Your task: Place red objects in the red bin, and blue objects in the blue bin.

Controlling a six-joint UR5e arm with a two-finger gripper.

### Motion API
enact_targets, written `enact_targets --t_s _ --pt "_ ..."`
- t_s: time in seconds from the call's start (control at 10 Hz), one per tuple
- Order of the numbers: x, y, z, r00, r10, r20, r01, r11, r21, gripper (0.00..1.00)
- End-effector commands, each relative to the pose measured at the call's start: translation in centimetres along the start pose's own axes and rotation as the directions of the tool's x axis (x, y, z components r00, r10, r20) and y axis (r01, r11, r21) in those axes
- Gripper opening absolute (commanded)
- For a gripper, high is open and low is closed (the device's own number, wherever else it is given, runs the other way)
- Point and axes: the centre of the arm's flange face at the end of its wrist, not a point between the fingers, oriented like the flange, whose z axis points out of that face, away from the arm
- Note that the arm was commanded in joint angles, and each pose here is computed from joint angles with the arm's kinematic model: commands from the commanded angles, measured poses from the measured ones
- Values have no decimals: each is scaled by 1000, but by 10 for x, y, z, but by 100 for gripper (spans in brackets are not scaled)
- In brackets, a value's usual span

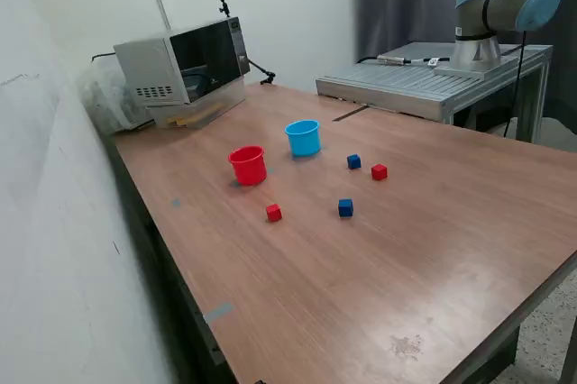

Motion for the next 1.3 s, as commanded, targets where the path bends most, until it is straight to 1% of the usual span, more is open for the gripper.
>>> enact_targets --t_s 0.0,0.1,0.2,0.3,0.4,0.5,0.6,0.8,0.9,1.2 --pt "1 27 -37 1000 11 -9 -12 991 -137 100" --pt "1 50 -56 999 31 -20 -35 974 -222 100" --pt "1 68 -69 996 81 -37 -88 959 -270 100" --pt "-8 93 -74 990 129 -60 -142 935 -324 100" --pt "-32 124 -66 979 188 -84 -205 913 -352 100" --pt "-45 150 -51 967 232 -101 -253 904 -345 100" --pt "-44 167 -20 966 238 -105 -259 907 -332 100" --pt "-45 174 40 950 286 -122 -311 892 -329 100" --pt "-44 177 73 946 299 -124 -324 891 -319 100" --pt "-34 208 155 948 299 -111 -318 909 -269 100"
